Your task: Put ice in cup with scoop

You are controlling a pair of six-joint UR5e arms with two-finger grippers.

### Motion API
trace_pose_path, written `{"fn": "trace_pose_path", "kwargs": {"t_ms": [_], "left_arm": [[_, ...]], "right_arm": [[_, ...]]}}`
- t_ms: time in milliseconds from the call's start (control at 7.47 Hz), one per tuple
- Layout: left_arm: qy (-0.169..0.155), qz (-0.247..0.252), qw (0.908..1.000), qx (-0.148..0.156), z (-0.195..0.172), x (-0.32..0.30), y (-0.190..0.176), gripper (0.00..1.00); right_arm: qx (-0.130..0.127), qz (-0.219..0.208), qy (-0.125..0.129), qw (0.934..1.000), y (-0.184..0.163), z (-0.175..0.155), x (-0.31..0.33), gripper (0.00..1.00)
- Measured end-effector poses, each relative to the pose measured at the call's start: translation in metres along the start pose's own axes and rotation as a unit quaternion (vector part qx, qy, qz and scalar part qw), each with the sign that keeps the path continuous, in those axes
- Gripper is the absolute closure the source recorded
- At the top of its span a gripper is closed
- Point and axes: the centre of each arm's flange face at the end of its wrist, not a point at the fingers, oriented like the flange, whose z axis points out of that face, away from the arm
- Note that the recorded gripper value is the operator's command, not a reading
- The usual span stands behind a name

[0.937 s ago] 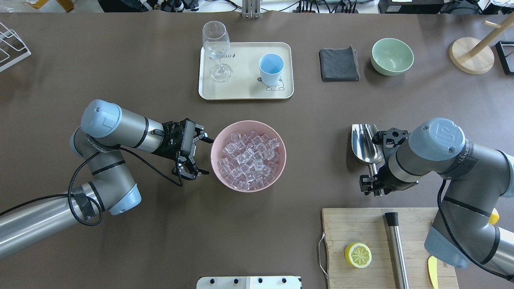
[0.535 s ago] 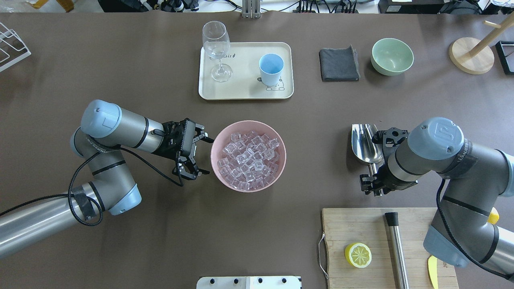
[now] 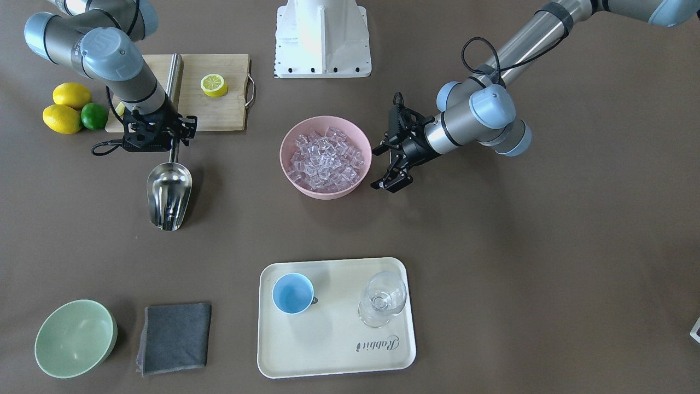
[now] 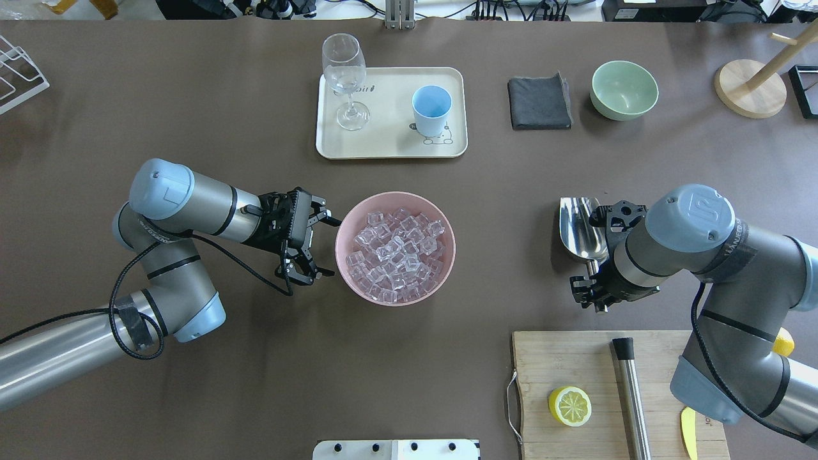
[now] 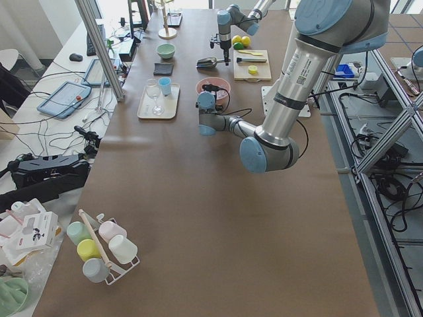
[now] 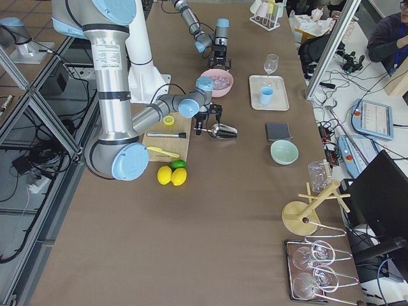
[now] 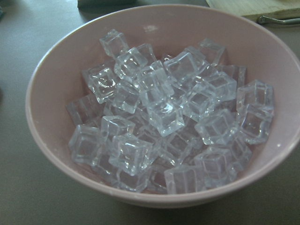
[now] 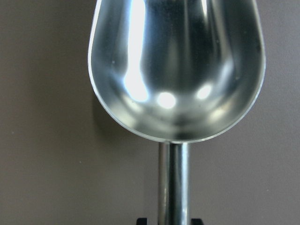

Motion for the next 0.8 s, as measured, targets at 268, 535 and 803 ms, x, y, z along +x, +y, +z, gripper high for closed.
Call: {"fn": "trace_pose_path", "kwargs": {"t_ms": [268,535,803], "left_arm": [[-0.005,-0.013,0.9999,0.000,0.001,-0.001,-0.001,0.02],[-0.005,-0.035,0.9994,0.003,0.005,0.003,-0.005,0.02],[-0.001,-0.039,0.9992,0.005,0.009,0.007,-0.007,0.02]], "right_arm": [[0.001,0.000,-0.001,1.0000,0.000,-0.001,0.000,1.00],[0.004,-0.003,-0.002,1.0000,0.001,-0.004,-0.001,1.00],[0.021,-0.014,0.001,0.9997,-0.001,-0.029,-0.001,1.00]]}}
